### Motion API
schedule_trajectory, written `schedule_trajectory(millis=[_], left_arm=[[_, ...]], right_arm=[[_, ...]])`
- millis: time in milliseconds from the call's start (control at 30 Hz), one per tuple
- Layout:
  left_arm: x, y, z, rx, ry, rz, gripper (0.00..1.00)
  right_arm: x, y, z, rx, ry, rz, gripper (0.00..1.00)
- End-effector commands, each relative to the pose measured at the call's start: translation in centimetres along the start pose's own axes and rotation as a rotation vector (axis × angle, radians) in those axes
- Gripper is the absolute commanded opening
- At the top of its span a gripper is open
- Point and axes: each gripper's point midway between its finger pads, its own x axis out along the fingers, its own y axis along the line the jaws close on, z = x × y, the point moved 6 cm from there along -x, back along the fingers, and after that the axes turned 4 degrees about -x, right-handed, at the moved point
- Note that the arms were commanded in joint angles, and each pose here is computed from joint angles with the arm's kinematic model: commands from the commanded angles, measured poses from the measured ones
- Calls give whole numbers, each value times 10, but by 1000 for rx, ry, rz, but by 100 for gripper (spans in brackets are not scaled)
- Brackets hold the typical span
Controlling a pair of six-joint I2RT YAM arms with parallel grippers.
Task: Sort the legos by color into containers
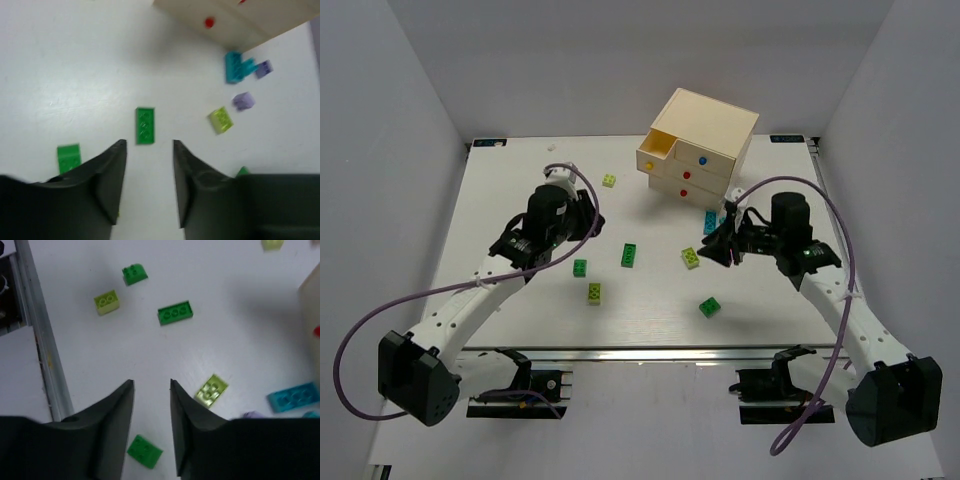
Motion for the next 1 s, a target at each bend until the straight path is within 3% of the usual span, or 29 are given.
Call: schedule_trajectory(millis=[0,33,67,233,433,967], left_arm=[[-10,35,-48,56,207,178,56],[-12,40,-60,55,252,187,66],[-11,43,-64,47,267,198,67],[-11,59,-94,33,372,274,71],[-1,60,-131,31,486,306,74],[17,66,-163,137,491,460,73]], right_arm=[[-3,-4,-12,-17,-6,-91,49],[-3,-4,-21,8,9,-115,58],[-6,-5,-24,7,7,-145,65],[-14,-25,-36,98,23,-314,75],[-20,-34,-39,160,48,-383,76],[-36,-41,-42,197,23,-436,75]])
